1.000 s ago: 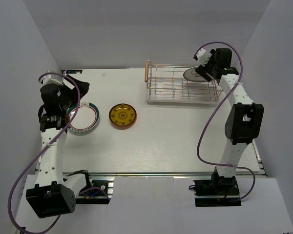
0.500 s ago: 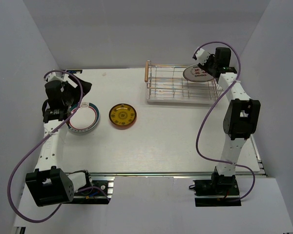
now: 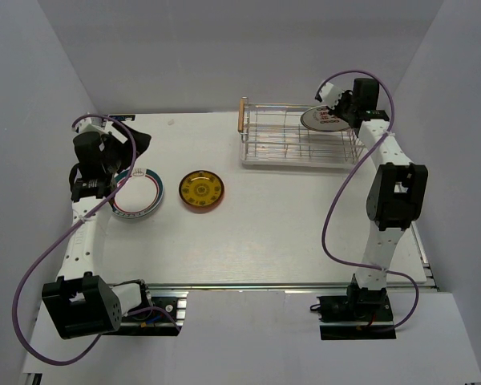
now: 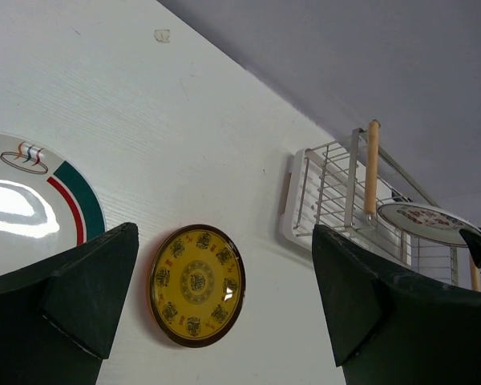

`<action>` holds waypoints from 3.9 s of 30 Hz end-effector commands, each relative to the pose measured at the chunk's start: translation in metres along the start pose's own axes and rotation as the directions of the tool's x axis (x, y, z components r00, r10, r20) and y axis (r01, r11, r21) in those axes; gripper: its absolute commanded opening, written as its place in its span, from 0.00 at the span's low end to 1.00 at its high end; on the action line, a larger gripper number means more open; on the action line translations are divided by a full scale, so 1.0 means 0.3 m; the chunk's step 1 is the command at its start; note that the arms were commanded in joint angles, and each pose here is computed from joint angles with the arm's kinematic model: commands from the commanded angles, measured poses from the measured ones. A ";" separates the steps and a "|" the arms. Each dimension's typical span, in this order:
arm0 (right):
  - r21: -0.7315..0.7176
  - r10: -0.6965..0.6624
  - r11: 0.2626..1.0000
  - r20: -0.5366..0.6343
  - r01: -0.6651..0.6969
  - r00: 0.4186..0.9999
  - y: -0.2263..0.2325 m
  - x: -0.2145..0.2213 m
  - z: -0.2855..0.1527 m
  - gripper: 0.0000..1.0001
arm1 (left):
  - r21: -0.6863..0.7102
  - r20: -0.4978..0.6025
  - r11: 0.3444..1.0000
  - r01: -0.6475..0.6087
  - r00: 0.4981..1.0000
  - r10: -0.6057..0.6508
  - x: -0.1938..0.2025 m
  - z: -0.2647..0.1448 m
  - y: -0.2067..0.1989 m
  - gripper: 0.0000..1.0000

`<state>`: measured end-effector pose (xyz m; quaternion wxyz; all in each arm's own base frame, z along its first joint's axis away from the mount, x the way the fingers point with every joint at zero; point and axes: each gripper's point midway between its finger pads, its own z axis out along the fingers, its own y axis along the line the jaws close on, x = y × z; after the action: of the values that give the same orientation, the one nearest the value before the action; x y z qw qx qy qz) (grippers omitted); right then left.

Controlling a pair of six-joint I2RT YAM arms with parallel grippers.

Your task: Unload the plates from the dish rack

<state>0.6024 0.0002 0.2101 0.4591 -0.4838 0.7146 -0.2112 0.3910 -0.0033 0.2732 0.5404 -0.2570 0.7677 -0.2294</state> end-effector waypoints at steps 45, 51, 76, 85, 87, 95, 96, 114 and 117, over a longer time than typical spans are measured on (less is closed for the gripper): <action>-0.871 0.979 -0.102 -0.174 -0.480 0.108 0.343 -0.845 -0.833 0.00 | 0.665 -0.233 0.746 0.039 0.960 0.157 0.185 -0.271 -0.372 0.98; -0.759 0.918 -0.337 -0.396 -0.556 -0.016 0.557 -0.860 -0.772 0.00 | 0.657 -0.300 0.749 0.090 0.942 0.149 0.264 -0.236 -0.359 0.98; -0.718 0.827 -0.316 -0.529 -0.620 0.191 0.894 -1.017 -0.730 0.89 | 0.269 -0.324 0.963 0.002 0.942 0.088 0.359 -0.077 -0.173 0.00; -0.541 0.936 0.003 -0.295 -0.841 0.194 0.781 -0.817 -0.633 0.89 | -0.344 -0.068 0.932 0.117 0.986 -0.149 0.208 -0.037 0.186 0.00; -0.513 0.942 0.004 -0.287 -0.858 0.176 0.765 -0.790 -0.625 0.89 | -0.403 0.002 0.901 0.159 0.985 -0.173 0.177 -0.047 0.238 0.00; -0.437 0.937 0.070 -0.281 -0.897 0.210 0.728 -0.683 -0.598 0.89 | -0.621 0.282 0.704 0.343 0.937 -0.207 0.129 -0.161 0.510 0.00; -0.432 0.937 0.084 -0.273 -0.898 0.219 0.719 -0.669 -0.597 0.89 | -0.619 0.288 0.705 0.346 0.935 -0.206 0.132 -0.157 0.516 0.00; -0.349 0.942 0.092 -0.272 -0.932 0.195 0.695 -0.540 -0.575 0.89 | -0.661 0.245 0.656 0.363 0.932 -0.268 0.238 -0.106 0.625 0.58; -0.350 0.946 0.088 -0.265 -0.932 0.189 0.680 -0.533 -0.581 0.89 | -0.668 0.231 0.653 0.355 0.934 -0.272 0.256 -0.104 0.633 0.68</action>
<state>0.3720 0.2130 0.2013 0.3569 -0.0006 0.8840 0.3020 0.3082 0.0947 0.1071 0.3872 -0.5823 0.7147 0.0126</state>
